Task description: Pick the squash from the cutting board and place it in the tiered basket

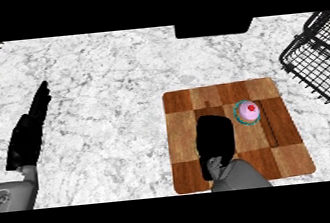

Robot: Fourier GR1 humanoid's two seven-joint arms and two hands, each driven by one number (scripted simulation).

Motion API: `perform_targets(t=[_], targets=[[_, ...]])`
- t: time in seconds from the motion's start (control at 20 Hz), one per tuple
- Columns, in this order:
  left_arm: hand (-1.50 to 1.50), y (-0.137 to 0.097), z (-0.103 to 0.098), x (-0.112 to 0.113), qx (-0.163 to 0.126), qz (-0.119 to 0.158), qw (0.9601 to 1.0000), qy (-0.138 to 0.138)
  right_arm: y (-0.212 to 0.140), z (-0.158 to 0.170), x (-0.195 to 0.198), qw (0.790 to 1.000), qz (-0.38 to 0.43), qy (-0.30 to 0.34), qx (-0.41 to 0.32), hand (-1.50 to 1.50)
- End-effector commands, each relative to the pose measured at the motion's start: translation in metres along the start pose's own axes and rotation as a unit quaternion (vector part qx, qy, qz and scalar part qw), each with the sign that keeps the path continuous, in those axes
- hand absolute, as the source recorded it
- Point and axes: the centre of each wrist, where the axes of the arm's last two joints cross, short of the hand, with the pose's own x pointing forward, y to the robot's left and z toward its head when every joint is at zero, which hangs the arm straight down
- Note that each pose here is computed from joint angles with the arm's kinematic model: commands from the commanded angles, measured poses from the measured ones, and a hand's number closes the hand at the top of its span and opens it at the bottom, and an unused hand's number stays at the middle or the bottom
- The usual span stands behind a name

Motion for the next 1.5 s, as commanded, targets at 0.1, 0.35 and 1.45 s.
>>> perform_targets(t=[0.1,0.35,1.45], targets=[[0.0,0.012,-0.004,-0.004,0.006,0.0,1.0,-0.004,-0.004,0.026,-0.001,0.999,-0.044,0.022,0.001,1.5],[0.0,0.003,-0.001,0.004,-0.005,-0.009,0.9999,-0.004,-0.022,-0.012,-0.011,0.989,-0.131,0.072,-0.018,1.5],[0.0,-0.018,-0.012,0.02,-0.029,-0.003,0.9993,-0.024,-0.286,-0.095,-0.092,0.758,-0.335,0.363,-0.425,1.5]])
